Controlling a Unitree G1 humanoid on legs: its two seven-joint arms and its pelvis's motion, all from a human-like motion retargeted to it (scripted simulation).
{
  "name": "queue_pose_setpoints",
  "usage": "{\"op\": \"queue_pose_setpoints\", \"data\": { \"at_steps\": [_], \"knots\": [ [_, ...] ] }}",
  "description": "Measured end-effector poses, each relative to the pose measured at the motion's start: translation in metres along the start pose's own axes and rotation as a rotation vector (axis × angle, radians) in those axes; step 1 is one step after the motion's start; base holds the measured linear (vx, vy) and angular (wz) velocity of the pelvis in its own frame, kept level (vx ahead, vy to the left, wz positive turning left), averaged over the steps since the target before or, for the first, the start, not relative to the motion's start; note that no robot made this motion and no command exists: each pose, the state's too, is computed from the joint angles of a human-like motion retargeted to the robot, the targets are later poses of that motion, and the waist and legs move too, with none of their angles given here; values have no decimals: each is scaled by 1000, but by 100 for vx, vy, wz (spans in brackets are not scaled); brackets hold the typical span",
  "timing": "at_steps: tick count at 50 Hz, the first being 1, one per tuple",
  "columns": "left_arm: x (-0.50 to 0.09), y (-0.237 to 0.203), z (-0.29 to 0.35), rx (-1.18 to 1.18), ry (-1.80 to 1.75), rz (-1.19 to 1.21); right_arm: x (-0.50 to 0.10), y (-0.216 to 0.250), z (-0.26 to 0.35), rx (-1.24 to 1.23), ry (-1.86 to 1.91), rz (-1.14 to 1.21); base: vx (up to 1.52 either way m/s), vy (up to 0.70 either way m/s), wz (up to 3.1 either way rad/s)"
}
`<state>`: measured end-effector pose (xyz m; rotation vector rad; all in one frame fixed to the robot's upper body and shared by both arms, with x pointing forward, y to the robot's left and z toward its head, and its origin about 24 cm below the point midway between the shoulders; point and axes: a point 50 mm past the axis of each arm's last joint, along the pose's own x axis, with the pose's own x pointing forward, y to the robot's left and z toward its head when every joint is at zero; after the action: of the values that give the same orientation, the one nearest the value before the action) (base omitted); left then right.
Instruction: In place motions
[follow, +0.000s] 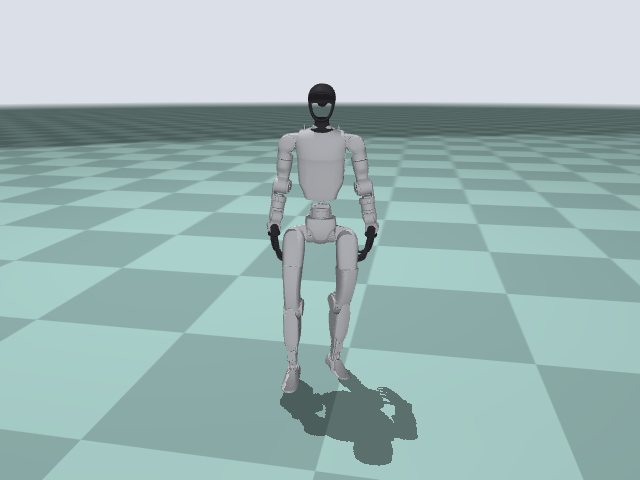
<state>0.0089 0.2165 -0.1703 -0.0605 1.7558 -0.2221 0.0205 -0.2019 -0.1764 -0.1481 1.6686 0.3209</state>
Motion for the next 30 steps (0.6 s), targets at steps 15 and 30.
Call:
{"op": "queue_pose_setpoints", "data": {
  "at_steps": [15, 30],
  "knots": [
    [7, -15, -36, -143, 125, -51, -3, -7, 11, -25, -2, -22, -29, -16, -296],
    [12, -27, -18, -251, -3, -74, 0, 16, -53, 261, 231, 59, 4, -38, -141]
  ]
}}
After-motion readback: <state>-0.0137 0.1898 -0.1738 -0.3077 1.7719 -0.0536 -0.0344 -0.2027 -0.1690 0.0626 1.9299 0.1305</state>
